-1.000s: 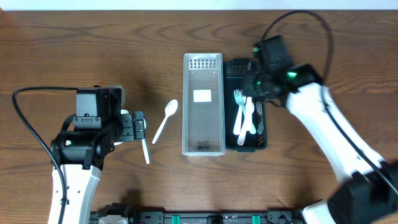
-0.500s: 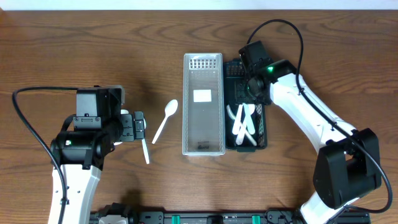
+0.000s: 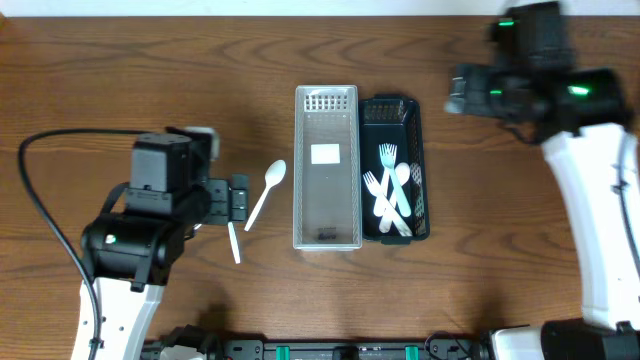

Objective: Pack container
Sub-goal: 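Place the fork in the dark green tray and withdraw right gripper, then lower the left gripper and grasp a white spoon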

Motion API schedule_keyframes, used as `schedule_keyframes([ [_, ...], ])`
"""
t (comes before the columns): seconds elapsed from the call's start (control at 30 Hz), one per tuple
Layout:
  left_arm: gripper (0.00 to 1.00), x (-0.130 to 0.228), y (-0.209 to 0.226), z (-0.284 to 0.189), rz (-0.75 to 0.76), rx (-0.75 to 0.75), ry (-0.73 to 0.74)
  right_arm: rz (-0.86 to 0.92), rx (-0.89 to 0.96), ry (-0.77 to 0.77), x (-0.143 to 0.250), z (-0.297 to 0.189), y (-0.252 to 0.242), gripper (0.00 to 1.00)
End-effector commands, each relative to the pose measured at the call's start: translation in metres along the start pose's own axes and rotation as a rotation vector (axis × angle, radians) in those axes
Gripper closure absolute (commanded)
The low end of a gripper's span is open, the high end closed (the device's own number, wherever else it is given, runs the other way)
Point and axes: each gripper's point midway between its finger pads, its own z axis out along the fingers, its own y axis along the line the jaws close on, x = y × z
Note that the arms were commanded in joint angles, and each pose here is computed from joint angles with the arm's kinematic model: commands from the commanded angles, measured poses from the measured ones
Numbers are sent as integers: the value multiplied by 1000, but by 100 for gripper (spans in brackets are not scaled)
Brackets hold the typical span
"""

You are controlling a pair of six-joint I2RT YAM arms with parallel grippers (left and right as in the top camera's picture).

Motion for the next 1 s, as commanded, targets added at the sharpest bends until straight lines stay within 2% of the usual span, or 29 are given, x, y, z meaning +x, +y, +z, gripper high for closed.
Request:
schedule_keyframes([
  [0.0,2,-3,-14,13,81,-12,41,64,97,55,6,3,-52,11],
  [0.13,2,0,-33,48,173,6,127,183,123,120,22,16,-90,9],
  [0.3,2,1,-34,93,211,-2,202,239,159,160,41,40,-116,7],
  [0.6,2,15,-4,146,152,-53,326,244,166,211,69,71,-122,3],
  [0.97,2,52,4,191,209,-44,497,244,160,215,70,74,-121,3],
])
